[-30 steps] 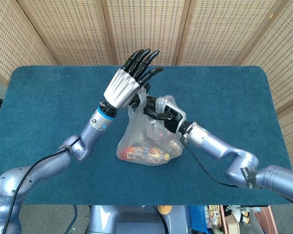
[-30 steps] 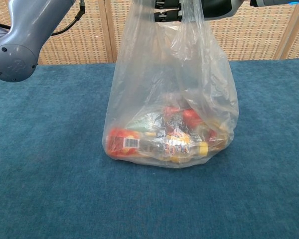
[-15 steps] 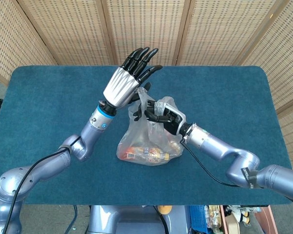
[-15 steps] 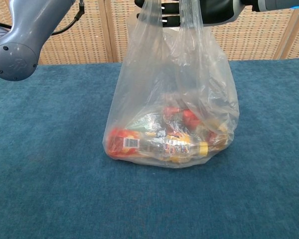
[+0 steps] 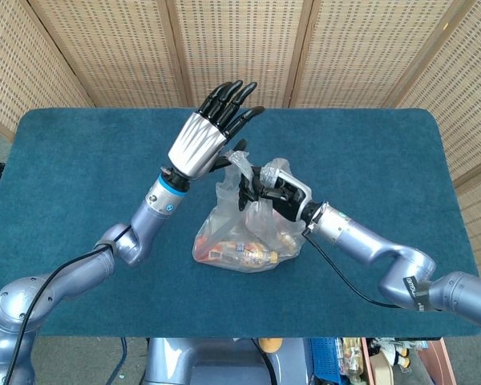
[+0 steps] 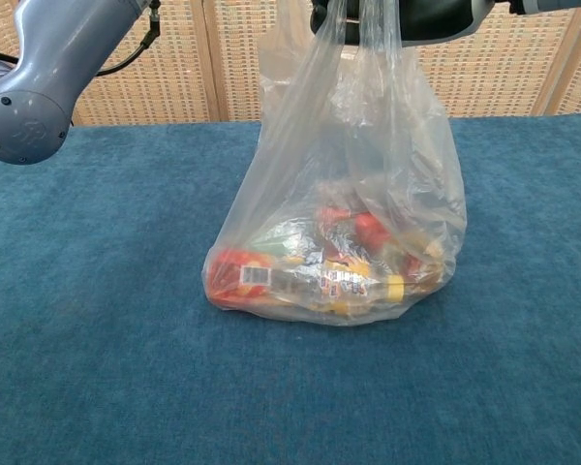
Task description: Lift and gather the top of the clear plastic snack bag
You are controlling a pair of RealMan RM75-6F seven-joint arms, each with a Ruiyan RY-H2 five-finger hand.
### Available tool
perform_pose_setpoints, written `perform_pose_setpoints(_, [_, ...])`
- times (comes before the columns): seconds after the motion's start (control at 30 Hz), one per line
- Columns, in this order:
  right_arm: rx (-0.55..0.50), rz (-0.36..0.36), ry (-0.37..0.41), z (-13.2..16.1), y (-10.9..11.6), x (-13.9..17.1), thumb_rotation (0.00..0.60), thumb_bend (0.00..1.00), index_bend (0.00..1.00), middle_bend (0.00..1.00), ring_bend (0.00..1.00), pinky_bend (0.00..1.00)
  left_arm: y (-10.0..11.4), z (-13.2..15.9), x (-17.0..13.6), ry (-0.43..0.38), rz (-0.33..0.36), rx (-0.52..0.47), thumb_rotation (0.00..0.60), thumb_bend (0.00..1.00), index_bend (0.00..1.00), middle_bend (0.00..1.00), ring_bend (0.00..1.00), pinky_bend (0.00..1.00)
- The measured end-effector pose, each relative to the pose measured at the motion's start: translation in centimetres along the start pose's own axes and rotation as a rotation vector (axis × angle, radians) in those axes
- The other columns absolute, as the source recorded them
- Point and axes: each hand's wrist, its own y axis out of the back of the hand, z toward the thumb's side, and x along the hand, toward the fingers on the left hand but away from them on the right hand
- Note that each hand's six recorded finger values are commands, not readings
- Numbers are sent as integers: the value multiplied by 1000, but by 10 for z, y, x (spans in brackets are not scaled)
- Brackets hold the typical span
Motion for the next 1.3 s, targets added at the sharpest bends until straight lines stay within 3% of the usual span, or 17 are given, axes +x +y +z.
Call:
perform_pose_setpoints(0.13, [3,-15,-3,1,3,1,600,1000,638,771,655,554,0,-5,-2,8,-18,1,600,233,12,0,0,42])
perform_pose_setpoints(0.2, [6,-22,-7,0,5,2,600,1000,640,773,656,555,-1,-8,-3,13,-37,-8,595,141,0,0,0,16])
perform_pose_setpoints(0.27, [7,-28,-8,0,7,2,600,1000,641,775,657,554,0,-13,-4,18,-65,-23,549,83,0,0,0,1])
perform_pose_setpoints(0.37, [10,-34,-13,-1,8,2,600,1000,643,780,662,554,3,-21,-6,22,-107,-49,461,51,0,0,0,0])
perform_pose_setpoints(0.77, [32,-67,-26,-2,17,3,600,1000,653,798,690,563,17,-47,-22,29,-214,-104,236,38,0,0,0,0])
perform_pose_setpoints(1.0, [77,-87,-38,-2,21,4,600,1000,670,829,754,615,31,-67,-41,50,-269,-100,250,40,0,0,0,0])
perform_pose_setpoints(1.3, [210,-113,-43,2,24,6,600,1000,693,824,826,745,85,-113,-81,156,-226,-51,466,49,0,0,0,0])
